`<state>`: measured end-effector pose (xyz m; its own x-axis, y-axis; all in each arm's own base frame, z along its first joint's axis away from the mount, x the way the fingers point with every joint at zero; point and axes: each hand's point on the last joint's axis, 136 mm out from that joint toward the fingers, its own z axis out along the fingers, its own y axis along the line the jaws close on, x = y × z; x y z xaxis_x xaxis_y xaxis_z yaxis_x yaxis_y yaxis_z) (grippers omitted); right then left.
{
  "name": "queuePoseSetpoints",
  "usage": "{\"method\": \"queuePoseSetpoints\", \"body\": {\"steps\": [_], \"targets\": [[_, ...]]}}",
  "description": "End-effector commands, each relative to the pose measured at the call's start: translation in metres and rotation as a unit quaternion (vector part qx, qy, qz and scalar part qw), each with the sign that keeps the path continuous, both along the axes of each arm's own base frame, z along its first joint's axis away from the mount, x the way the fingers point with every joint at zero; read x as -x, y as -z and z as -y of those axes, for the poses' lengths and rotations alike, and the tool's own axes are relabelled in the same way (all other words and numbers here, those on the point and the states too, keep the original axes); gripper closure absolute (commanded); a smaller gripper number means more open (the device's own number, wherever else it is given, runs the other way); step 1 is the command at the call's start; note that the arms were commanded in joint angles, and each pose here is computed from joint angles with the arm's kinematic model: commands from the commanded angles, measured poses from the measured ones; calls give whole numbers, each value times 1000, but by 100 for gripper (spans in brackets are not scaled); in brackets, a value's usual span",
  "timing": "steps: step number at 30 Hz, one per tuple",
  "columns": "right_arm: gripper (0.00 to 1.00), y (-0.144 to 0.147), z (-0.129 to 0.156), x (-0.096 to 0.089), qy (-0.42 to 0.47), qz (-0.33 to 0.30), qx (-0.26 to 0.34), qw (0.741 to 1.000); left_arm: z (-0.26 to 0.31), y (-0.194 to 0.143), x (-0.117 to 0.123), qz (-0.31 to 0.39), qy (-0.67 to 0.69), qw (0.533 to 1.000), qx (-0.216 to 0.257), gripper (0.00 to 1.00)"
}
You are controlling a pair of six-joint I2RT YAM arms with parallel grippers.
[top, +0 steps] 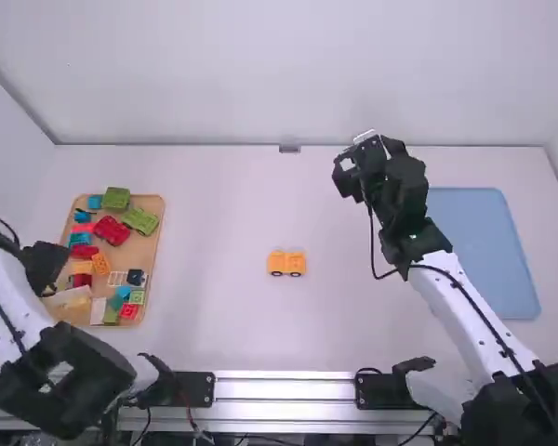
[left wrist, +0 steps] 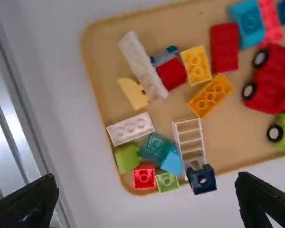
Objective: Assemble lego blocks to make yellow taxi
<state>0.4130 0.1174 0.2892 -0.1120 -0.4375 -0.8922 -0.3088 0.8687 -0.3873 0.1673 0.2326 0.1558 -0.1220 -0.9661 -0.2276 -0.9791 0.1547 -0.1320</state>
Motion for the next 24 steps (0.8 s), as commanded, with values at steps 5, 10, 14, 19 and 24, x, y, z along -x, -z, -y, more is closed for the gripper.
{"method": "queuePoseSetpoints", "body": {"steps": [5, 10, 14, 19, 24], "targets": [[2, -21, -1, -4, 1, 24, -9, 1000, -10, 30, -26, 28, -2, 996, 83, 1], [2, -22, -1, -4, 1, 26, -10, 1000, -39, 44, -38, -7, -2, 997, 77, 1], [2, -19, -1, -4, 1, 20, -8, 1000, -65, 49, -52, 13, -6, 998, 54, 1], [2, -18, -2, -3, -1, 20, -7, 1000, -66, 62, -51, 7, 10, 999, 53, 9], [2, -19, -1, -4, 1, 21, -8, 1000, -49, 72, -21, -59, -38, 994, 82, 12]]}}
